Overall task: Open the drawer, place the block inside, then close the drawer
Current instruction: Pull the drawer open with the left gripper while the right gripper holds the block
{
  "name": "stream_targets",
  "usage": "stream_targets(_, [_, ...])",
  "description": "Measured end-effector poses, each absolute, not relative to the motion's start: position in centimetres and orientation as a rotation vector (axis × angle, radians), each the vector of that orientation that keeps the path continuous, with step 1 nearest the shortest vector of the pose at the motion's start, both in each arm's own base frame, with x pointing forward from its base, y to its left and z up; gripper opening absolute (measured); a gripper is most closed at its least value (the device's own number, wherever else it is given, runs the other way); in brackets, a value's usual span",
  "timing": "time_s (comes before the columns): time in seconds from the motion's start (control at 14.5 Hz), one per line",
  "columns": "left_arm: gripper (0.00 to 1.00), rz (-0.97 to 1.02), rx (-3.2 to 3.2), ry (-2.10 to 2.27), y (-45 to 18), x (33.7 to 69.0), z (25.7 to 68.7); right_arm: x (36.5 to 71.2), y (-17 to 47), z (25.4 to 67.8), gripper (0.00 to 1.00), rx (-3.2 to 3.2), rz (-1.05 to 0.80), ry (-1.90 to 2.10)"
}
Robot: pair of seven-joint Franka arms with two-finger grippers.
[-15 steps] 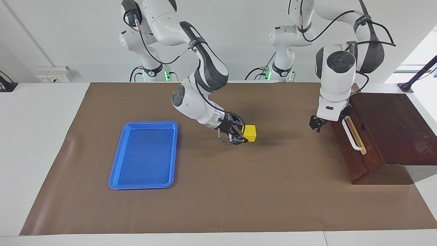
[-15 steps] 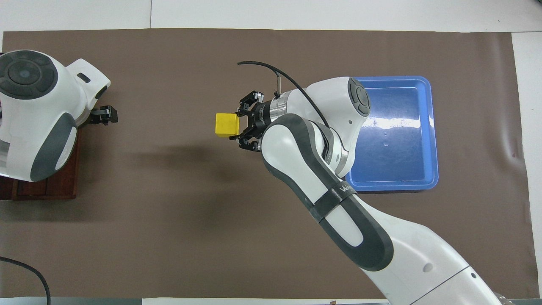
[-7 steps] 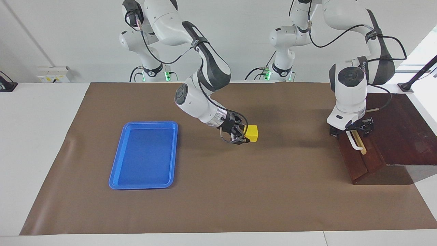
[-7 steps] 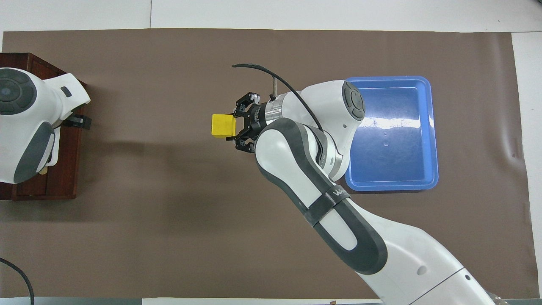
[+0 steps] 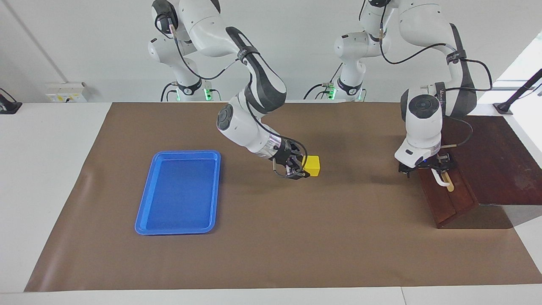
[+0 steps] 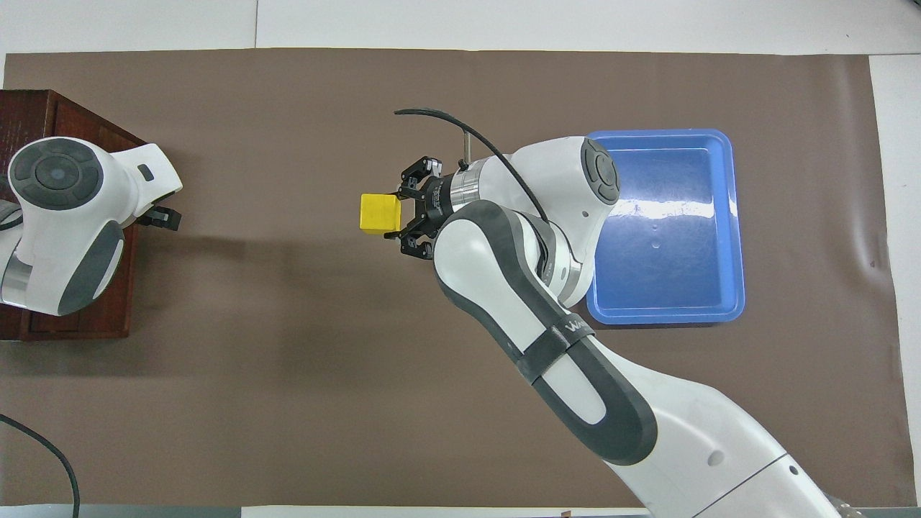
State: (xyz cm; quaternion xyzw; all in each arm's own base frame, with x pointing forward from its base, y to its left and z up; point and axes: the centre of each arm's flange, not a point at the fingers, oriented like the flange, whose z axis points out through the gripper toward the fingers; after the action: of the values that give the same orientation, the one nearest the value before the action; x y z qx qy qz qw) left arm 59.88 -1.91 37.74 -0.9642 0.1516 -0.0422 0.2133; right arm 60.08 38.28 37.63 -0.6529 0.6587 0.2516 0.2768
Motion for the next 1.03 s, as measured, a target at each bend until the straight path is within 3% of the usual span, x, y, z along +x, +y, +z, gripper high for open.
stream_targets(0.55, [1.00, -0.184, -2.775, 0.294, -14.2, 58.7, 38.9, 60.1, 38.3, 37.4, 0.56, -1.750, 0.670, 1.773])
stream_targets(1.03, [1.00, -0.178, -2.805, 0.214, -15.9, 58.3, 39.1, 60.1, 38.2, 37.2, 0.56, -1.751, 0.670, 1.775])
